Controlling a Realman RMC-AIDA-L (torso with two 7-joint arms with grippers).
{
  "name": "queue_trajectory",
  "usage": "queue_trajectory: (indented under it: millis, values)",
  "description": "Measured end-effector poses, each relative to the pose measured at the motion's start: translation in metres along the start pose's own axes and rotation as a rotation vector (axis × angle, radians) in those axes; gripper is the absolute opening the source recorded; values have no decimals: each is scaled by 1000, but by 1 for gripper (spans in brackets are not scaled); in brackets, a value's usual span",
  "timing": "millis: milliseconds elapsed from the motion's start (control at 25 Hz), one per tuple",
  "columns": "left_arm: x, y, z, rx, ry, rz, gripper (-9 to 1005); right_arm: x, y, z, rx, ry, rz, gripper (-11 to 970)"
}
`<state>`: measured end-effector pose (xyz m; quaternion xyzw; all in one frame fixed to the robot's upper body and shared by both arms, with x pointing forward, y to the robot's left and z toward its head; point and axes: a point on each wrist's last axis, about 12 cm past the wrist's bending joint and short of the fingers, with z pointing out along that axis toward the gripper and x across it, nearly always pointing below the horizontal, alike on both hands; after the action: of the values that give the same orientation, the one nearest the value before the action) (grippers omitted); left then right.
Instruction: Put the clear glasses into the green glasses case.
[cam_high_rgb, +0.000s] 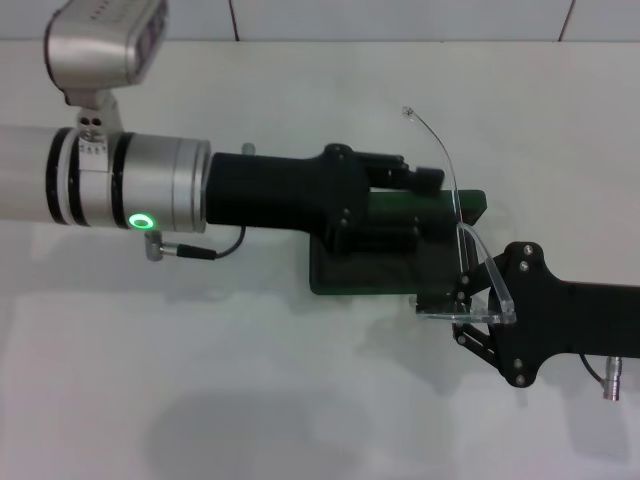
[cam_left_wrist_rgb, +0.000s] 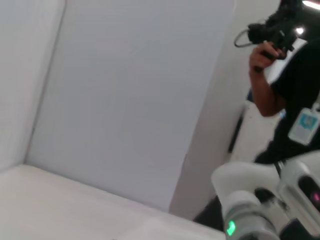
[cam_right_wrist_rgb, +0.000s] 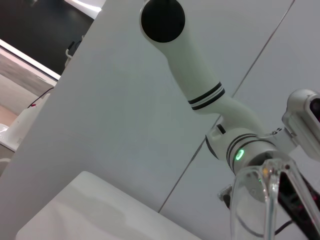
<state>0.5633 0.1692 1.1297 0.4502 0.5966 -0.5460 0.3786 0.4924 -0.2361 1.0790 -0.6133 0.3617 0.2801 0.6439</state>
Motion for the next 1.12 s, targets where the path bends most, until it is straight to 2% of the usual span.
queue_trajectory:
  millis: [240,760,1120]
  values:
    - [-2,-1,5,-8,-64,-38,591,0,0,0,-1,0,0,20]
    - [1,-4,22,56,16,-185,592,0,-2,1,-5,1,-4,21]
    - [4,-6,26,71,45,-213,592,1,-2,2,-4,5,-5,21]
